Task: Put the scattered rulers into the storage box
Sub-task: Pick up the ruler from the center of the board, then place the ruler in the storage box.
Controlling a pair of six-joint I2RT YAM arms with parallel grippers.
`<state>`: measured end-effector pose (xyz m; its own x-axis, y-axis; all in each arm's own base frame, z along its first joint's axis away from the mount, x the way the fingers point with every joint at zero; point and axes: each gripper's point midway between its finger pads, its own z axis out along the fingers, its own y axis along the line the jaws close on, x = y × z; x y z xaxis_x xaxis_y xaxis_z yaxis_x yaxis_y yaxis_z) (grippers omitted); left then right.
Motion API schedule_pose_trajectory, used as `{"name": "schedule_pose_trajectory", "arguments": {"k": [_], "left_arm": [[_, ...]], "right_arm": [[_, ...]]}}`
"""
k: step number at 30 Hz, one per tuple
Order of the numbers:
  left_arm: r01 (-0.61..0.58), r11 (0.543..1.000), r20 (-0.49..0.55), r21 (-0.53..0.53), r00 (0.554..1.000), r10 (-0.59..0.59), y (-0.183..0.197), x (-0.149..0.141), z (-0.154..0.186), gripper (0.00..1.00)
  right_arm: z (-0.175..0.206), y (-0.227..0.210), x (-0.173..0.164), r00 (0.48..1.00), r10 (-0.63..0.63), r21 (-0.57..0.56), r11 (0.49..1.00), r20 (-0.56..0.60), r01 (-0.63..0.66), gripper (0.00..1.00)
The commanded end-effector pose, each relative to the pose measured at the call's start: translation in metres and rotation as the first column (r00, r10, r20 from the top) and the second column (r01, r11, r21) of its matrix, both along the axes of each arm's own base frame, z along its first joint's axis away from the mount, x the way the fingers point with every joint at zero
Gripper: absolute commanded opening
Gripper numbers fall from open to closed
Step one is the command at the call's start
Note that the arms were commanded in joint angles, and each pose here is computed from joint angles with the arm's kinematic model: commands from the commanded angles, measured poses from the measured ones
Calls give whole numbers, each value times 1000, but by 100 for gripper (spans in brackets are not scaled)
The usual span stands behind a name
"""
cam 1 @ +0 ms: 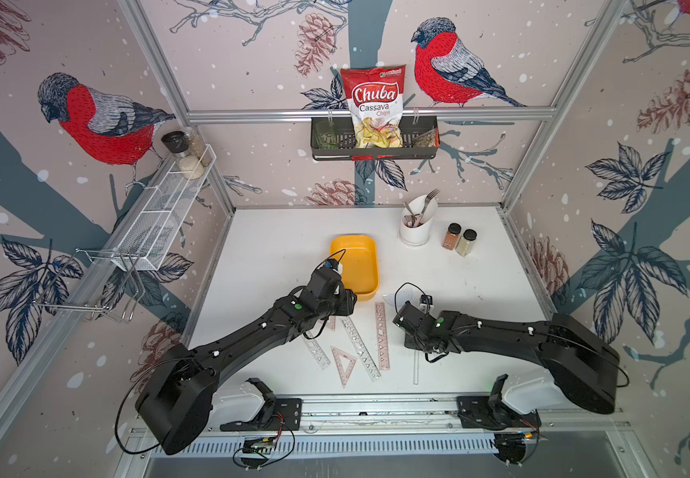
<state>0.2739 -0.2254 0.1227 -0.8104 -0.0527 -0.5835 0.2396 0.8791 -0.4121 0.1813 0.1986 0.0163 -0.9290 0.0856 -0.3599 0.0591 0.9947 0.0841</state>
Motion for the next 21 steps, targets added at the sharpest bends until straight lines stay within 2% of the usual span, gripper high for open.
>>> {"name": "schedule_pose_trajectory", "arguments": {"k": [1,6,10,18,21], "left_arm": [[-30,1000,23,2,999,30,7,11,8,54],[-84,995,38,-45,996,85,27,39,25,54],[-114,993,63,-32,991,115,38,61,40,54],[-155,986,50,-57,986,157,52,96,51,54],[-179,983,36,-48,983,181,61,101,45,54]], "right_arm": [[6,-2,9,1000,0,5,1000,29,0,6],[31,-4,35,995,-32,55,998,90,28,6],[60,1,71,989,-28,57,998,142,20,3],[102,36,143,978,35,78,996,207,-52,3],[114,56,167,970,63,100,991,235,-89,3]]}}
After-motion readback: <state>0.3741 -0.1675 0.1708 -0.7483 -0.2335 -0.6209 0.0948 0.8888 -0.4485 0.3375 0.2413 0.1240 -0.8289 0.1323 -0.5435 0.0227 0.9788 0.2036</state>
